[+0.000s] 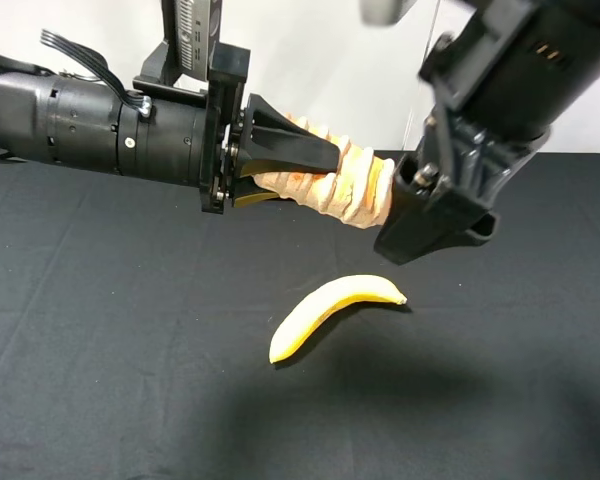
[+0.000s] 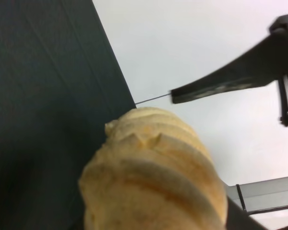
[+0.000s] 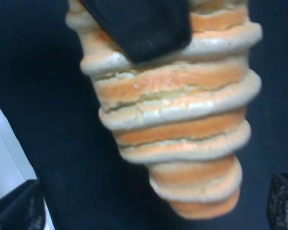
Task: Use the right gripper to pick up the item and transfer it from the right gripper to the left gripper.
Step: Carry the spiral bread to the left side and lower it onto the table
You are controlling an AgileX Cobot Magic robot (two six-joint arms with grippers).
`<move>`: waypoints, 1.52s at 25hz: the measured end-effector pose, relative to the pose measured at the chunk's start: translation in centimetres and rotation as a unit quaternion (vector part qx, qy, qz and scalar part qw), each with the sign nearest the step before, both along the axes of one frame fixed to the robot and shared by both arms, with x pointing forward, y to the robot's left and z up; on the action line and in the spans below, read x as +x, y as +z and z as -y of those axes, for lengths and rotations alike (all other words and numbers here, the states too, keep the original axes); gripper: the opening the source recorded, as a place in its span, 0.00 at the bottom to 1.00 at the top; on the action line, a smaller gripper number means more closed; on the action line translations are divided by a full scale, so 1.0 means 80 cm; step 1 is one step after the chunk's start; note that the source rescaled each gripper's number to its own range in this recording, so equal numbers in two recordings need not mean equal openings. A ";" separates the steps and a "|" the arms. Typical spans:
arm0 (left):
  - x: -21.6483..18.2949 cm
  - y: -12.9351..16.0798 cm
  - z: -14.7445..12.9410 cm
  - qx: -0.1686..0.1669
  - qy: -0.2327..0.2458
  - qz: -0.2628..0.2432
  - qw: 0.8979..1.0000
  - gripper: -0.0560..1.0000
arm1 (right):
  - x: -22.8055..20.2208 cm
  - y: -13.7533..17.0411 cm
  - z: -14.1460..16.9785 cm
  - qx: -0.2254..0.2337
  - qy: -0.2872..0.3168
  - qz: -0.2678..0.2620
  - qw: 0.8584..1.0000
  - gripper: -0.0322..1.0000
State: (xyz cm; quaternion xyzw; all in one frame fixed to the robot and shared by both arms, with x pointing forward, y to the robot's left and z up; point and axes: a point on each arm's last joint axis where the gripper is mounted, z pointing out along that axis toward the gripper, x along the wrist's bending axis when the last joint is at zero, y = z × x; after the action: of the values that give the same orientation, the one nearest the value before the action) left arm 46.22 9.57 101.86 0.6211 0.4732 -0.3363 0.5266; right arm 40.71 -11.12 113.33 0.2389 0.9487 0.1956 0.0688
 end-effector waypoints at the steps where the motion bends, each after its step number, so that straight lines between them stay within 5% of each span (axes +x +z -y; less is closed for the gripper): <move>1: 0.000 0.000 0.000 0.000 0.000 0.000 1.000 0.11 | -0.004 0.006 0.004 0.008 -0.005 0.005 1.000 1.00; 11: 0.000 0.000 0.000 0.000 0.000 0.000 1.000 0.10 | -0.061 0.051 0.064 0.094 -0.061 0.042 0.993 1.00; 21: 0.000 0.000 0.000 -0.001 -0.001 0.000 1.000 0.10 | -0.139 -0.018 0.147 0.108 -0.091 0.031 0.989 1.00; 30: 0.000 0.000 0.000 -0.001 -0.001 0.000 1.000 0.09 | -0.181 -0.082 0.202 0.114 -0.103 0.077 0.985 1.00; 38: 0.000 0.000 0.000 -0.001 -0.001 0.000 1.000 0.09 | -0.197 -0.097 0.222 0.191 -0.118 0.131 0.966 1.00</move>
State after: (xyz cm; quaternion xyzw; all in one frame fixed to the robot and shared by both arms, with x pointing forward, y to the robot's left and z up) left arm 46.21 9.57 101.87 0.6213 0.4723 -0.3367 0.5269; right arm 24.94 -28.86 105.59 0.3300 0.8414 0.3936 0.1681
